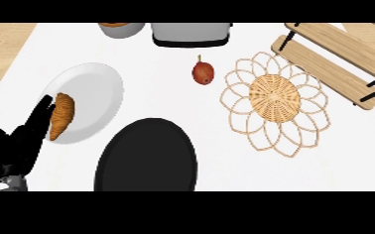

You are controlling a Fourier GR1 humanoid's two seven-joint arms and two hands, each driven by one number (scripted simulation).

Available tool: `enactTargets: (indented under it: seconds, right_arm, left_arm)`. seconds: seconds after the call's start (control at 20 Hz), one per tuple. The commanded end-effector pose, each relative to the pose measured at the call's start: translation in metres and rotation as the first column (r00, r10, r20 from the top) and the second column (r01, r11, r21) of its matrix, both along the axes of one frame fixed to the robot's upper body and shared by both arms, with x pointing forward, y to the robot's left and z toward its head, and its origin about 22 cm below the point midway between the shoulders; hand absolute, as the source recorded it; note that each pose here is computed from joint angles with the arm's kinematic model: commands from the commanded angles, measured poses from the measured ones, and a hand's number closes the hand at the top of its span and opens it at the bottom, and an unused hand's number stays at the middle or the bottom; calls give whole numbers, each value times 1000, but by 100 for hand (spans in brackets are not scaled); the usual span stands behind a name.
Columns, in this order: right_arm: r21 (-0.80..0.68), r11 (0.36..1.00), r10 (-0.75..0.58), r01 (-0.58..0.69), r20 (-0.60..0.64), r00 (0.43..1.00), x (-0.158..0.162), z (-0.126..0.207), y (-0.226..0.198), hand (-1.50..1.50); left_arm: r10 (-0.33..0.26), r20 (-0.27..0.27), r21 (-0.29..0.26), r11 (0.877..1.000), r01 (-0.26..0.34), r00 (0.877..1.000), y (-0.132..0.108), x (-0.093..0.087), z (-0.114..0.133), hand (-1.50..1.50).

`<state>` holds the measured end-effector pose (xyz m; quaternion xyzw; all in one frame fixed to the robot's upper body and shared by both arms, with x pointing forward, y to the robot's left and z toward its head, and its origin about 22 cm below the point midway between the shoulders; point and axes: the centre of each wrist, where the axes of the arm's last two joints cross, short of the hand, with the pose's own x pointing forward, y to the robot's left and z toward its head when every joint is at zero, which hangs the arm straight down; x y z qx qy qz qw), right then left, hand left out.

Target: Pick the lemon from the placemat and place it in the tiered shelf

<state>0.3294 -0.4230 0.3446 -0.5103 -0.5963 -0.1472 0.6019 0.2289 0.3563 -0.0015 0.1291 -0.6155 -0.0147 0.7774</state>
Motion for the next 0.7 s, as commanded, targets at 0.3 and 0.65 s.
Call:
enactTargets:
  seconds: [0.3, 0.65]
  right_arm:
    - [-1, 992, -122, 123, 59, 991, -145, 61, -26, -150]
    - [7, 991, -133, 133, 3, 991, -249, 80, -51, -150]
  left_arm:
    - [40, -22, 3, 999, -40, 999, 4, -6, 0, 0]
    - [54, -20, -3, 999, -54, 998, 15, -22, -5, 0]
